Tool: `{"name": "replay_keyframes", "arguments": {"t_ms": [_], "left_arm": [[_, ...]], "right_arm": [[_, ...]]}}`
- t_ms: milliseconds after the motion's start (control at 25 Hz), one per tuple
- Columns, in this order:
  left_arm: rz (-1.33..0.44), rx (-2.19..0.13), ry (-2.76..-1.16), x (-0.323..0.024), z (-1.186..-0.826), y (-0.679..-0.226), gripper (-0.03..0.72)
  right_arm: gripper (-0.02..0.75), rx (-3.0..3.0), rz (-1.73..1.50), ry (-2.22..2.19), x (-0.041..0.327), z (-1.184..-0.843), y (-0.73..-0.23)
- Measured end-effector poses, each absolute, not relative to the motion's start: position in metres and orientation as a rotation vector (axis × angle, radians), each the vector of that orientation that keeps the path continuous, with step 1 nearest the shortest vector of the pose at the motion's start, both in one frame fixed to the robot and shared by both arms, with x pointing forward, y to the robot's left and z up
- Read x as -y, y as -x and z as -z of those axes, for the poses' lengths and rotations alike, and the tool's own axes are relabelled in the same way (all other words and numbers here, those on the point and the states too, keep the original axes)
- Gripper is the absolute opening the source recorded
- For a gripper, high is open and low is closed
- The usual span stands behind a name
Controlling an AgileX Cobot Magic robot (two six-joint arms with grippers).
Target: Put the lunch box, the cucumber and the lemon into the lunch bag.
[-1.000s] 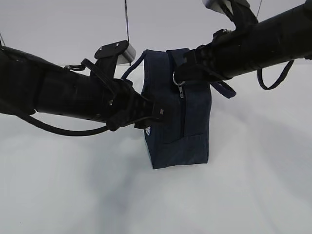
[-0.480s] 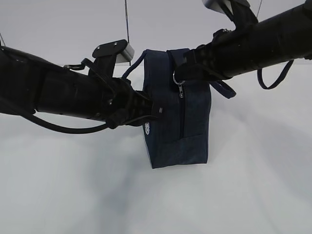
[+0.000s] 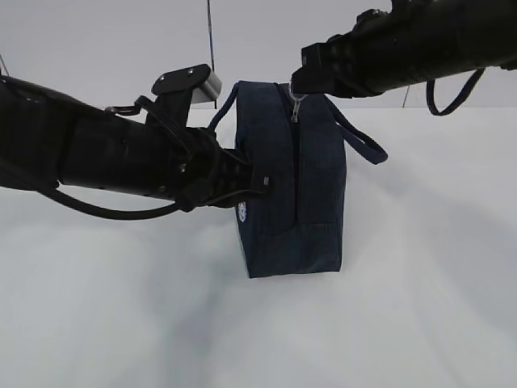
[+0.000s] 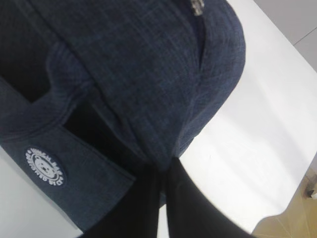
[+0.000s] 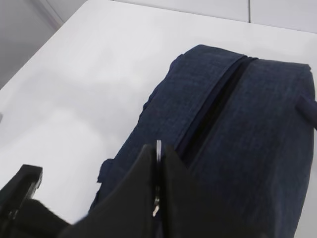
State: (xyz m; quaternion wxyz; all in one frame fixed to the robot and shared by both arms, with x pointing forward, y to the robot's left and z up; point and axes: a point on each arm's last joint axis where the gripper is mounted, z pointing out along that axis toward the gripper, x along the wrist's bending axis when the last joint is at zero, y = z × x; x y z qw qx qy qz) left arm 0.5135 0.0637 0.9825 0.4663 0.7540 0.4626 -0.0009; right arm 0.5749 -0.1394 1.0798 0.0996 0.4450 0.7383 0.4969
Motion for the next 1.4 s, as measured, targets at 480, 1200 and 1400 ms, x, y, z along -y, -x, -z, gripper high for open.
{"name": "replay_keyframes", "arguments": {"t_ms": [480, 1200, 1400], "left_arm": [[-0.046, -1.164, -1.849, -0.066, -0.982, -0.516, -0.010], [-0.180, -1.186, -1.879, -0.073, -0.979, -0.523, -0.010], [-0.240, -1.199, -1.886, -0.077, -0.979, -0.525, -0.010]], "right_arm": [[0.000, -2.175, -1.477, -1.319, 0.124, -1.069, -0.617], [0.000, -2.064, -1.472, -1.442, 0.159, -1.064, -0.657], [0.000, -2.038, -1.467, -1.465, 0.169, -1.064, -0.660]]}}
